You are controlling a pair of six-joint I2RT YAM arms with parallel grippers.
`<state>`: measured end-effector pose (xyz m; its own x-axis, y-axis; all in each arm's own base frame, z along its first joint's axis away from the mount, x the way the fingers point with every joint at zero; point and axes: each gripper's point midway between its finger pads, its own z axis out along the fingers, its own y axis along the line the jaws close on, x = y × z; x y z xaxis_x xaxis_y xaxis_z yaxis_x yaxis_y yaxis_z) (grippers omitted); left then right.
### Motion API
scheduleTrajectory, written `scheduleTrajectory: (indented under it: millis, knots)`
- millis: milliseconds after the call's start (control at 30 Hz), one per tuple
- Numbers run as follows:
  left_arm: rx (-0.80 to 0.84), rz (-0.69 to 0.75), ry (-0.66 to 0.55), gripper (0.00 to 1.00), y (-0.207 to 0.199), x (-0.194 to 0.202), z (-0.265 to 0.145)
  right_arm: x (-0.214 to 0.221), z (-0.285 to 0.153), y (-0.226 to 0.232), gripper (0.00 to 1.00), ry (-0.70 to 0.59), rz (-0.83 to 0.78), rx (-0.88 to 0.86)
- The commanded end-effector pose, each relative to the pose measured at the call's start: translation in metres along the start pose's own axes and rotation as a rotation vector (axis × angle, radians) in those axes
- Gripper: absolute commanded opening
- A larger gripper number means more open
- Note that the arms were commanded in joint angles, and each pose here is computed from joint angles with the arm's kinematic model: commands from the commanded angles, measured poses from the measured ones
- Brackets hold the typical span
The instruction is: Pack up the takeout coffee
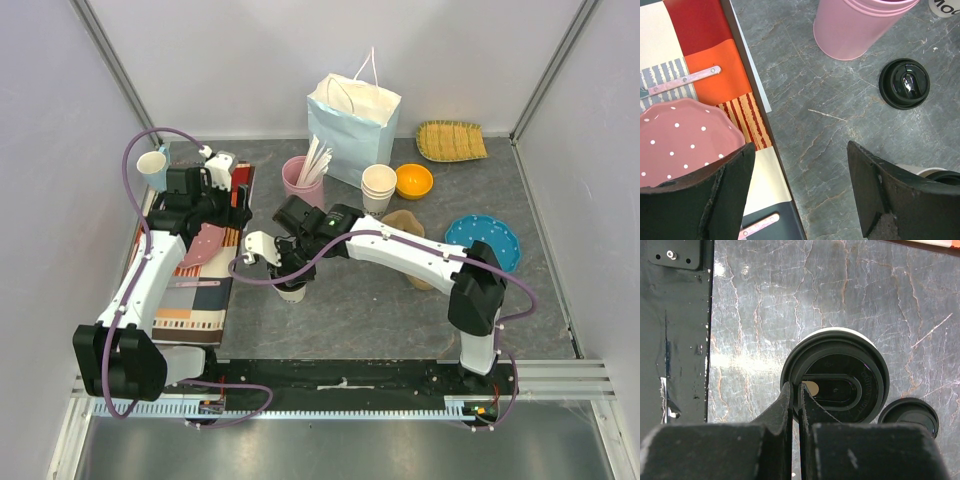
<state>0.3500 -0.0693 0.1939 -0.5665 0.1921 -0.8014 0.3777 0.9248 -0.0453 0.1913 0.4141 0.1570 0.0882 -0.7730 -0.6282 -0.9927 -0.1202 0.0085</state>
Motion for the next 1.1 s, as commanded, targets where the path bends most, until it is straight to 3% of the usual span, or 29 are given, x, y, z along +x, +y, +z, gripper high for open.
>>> scheduleTrajectory:
  millis: [0,1067]
  knots:
    - [0.023,0.041,-0.036,0.81,-0.004,-0.008,-0.007,-0.009,-0.002,-0.003,0.00,-0.018,-0.023,0.010]
    - [0.021,0.051,-0.037,0.81,-0.003,-0.008,-0.007,-0.006,0.004,-0.009,0.00,0.031,-0.057,0.062]
